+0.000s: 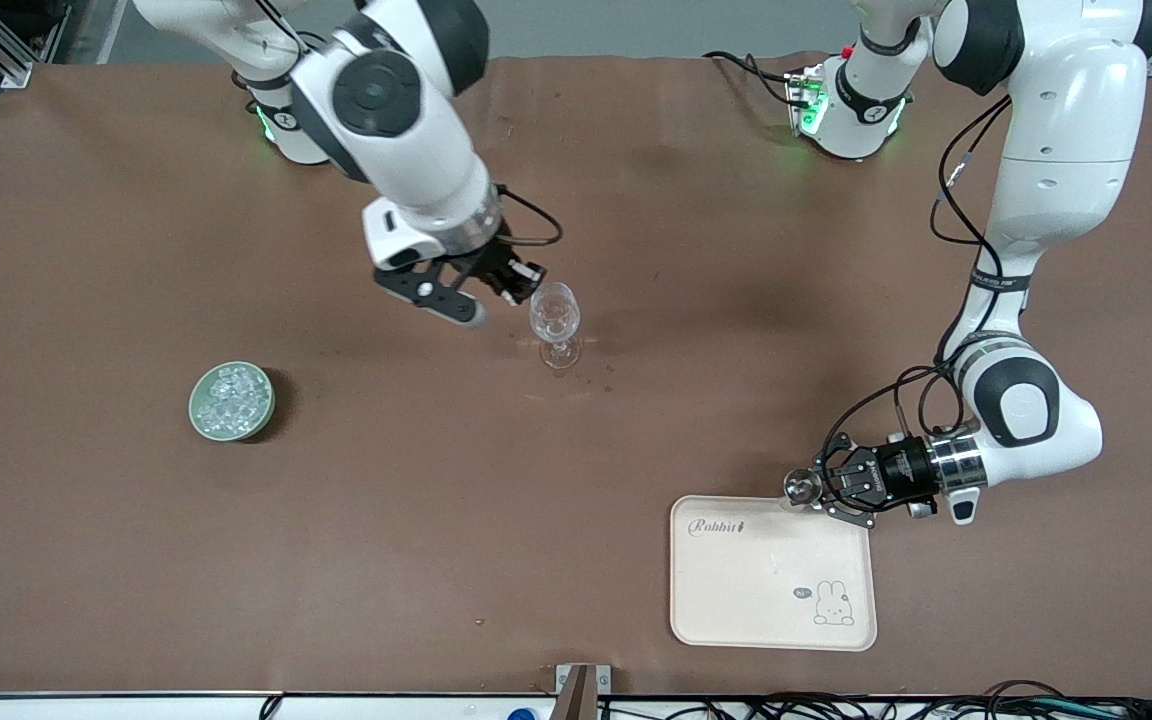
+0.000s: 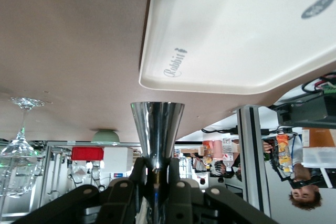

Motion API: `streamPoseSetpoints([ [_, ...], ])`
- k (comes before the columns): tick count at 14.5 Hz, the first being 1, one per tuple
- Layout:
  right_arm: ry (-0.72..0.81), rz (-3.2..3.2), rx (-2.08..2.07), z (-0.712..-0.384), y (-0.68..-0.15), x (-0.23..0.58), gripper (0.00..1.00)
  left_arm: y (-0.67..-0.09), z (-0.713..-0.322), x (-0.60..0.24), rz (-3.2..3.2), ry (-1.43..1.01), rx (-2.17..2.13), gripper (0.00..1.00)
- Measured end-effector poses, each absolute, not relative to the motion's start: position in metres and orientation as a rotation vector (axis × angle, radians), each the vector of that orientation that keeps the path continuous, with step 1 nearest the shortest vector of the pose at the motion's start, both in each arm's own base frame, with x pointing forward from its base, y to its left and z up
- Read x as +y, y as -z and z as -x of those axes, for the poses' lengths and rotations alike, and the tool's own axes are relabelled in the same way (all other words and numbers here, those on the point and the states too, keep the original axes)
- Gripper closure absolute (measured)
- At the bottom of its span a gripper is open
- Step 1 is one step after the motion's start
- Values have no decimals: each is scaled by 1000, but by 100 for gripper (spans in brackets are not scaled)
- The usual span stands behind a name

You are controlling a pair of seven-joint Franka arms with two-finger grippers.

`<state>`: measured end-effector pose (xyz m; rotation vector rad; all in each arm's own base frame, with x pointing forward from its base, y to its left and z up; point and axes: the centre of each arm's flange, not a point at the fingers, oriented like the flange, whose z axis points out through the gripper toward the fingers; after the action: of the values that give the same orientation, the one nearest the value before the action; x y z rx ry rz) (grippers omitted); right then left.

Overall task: Pour wine and add ice with both arms
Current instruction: 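Bring the ice over the glass while the left gripper carries the jigger away, then drop the ice into the glass while the left gripper lowers the jigger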

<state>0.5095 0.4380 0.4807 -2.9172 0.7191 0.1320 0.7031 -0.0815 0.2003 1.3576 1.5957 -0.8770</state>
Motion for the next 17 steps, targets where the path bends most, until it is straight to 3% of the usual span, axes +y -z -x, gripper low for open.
streamPoseSetpoints([
  [5,-184,2982,707,-491,-439,462,74,-189,-708,-70,-1310,864,1616,79],
  [17,-176,2983,710,-495,-408,462,75,-146,-714,-21,-1138,821,1701,79],
])
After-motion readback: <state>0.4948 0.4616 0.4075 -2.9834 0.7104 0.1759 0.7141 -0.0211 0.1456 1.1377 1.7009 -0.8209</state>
